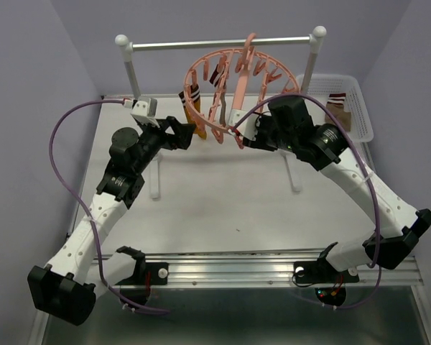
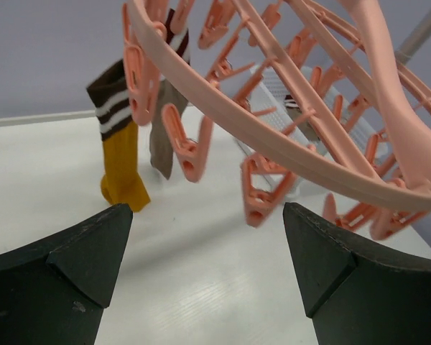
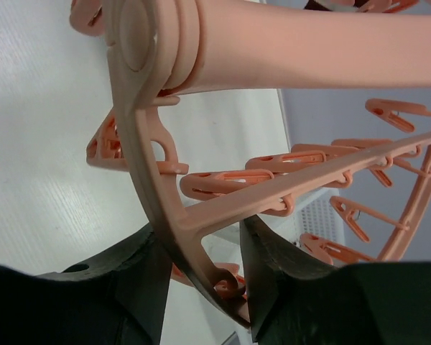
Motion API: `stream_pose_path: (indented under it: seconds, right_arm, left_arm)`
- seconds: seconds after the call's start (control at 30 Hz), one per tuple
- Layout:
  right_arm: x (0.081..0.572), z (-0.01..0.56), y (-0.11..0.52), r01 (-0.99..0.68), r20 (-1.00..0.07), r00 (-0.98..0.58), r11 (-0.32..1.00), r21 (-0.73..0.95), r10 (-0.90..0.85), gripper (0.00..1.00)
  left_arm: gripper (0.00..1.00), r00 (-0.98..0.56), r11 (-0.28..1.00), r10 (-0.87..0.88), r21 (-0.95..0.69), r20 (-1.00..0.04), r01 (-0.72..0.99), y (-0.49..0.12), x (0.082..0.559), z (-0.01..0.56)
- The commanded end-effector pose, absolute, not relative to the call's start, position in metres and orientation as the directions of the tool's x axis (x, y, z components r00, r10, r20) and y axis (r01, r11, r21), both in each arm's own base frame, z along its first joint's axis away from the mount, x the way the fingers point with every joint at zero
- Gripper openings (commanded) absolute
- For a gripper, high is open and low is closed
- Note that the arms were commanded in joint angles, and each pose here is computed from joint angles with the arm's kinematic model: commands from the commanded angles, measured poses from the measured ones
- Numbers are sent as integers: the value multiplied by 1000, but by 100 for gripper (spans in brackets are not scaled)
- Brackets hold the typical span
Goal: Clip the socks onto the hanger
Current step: Open the clamp at the hanger.
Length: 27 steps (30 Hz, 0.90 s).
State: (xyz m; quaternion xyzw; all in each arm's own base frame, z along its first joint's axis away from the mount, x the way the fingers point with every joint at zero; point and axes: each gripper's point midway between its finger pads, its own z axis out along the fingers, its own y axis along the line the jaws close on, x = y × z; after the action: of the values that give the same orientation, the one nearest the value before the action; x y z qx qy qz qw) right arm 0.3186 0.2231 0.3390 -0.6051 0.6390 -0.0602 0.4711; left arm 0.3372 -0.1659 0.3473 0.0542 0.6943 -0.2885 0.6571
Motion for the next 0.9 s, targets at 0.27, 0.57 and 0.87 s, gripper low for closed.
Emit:
stream_pose_path:
  seconds: [0.27,0.57,0.87]
  right_arm:
    - [322,360,252,-755,-613,210,273,-596,-762,40]
    - [314,368,259,-765,-656,233,281,-579,-718,39]
    - [316,371,262,-764,-674,231,299,-572,-702,40]
  left_arm:
    - [99,-77,730,-191,-194,-979,656,-191,273,334]
    - [99,-69,705,-278,-253,-958,663,-211,286,354]
    - [99,-89,663,-295,-271,-951,698,-237,303,361]
